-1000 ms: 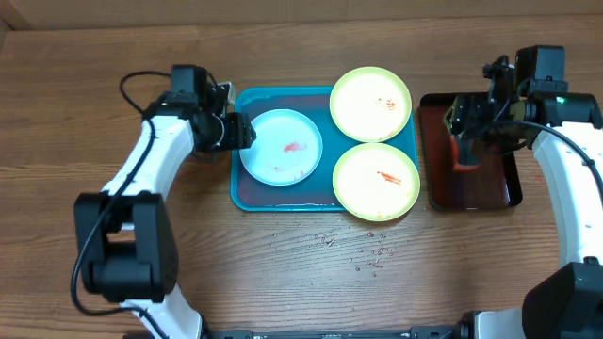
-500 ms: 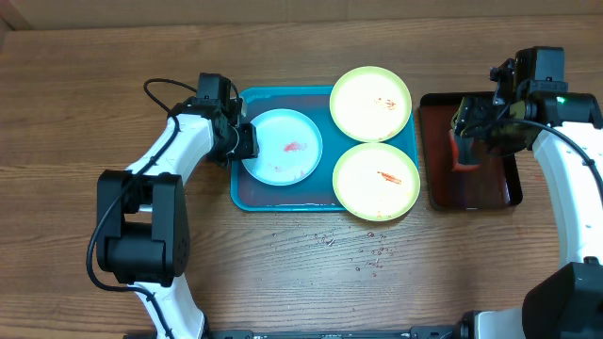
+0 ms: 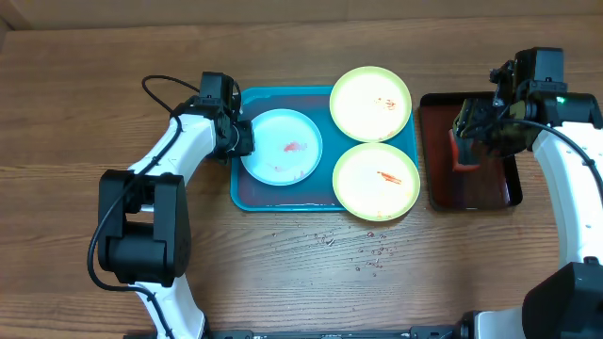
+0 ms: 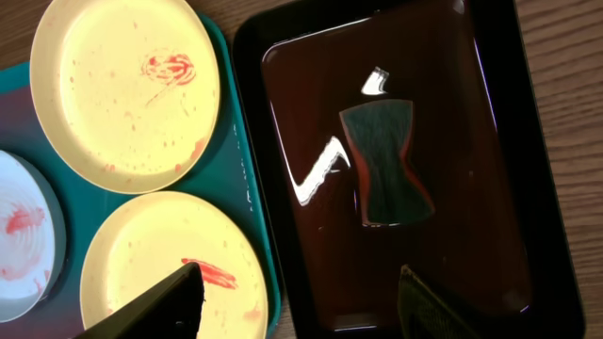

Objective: Clean dirty plates on tray and stack at the side
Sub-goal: 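Move the left gripper to the white plate's left rim and grip it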

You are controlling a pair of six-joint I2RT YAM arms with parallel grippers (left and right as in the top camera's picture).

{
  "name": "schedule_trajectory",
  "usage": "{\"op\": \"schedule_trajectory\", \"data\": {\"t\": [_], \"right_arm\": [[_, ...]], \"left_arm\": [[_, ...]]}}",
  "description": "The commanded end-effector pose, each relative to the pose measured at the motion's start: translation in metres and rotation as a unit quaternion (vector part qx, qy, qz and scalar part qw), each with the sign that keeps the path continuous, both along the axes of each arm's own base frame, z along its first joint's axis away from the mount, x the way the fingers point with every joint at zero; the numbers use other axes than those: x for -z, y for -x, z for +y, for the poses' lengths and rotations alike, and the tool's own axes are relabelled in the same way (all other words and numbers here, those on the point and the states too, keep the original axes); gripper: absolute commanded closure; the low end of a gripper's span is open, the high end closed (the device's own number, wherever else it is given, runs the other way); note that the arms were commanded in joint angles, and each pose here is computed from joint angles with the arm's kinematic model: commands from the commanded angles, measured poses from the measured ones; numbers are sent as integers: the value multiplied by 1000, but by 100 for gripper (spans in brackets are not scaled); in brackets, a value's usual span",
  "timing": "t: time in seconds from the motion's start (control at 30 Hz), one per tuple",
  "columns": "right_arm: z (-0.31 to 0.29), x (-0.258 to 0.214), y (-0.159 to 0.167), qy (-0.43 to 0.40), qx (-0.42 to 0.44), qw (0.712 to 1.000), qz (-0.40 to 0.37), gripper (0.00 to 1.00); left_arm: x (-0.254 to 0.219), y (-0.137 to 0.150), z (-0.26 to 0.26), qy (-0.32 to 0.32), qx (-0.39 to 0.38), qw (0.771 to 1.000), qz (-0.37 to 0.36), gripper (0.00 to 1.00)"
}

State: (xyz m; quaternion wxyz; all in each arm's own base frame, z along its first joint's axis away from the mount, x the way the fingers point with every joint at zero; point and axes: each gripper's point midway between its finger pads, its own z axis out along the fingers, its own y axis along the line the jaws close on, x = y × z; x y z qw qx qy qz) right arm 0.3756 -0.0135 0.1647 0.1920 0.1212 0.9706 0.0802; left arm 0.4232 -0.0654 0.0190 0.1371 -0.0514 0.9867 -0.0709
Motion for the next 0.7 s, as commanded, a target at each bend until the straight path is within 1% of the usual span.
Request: {"op": "schedule_trajectory", "data": {"t": [0.0, 0.17, 0.37, 0.57, 0.63, 0.67], "right_arm": [[-3, -11, -4, 4, 4, 1000, -15, 33], [-3, -10, -4, 4, 4, 1000, -14, 33], [-3, -10, -3, 4, 4, 1000, -11, 33], [-3, -10, -3, 4, 4, 1000, -11, 33], [-3, -10, -3, 4, 4, 1000, -12, 33], [-3, -10, -3, 4, 4, 1000, -12, 33]], "left_arm": [[7, 1, 4, -6, -7, 1000, 2, 70], [10, 5, -3, 13, -1, 1000, 6, 77], [18, 10, -3, 16, 0, 1000, 9, 79], [23, 12, -10, 36, 6, 999, 6, 79], [26, 13, -11, 40, 7, 999, 3, 83], [27, 13, -11, 40, 7, 999, 4, 87]]}}
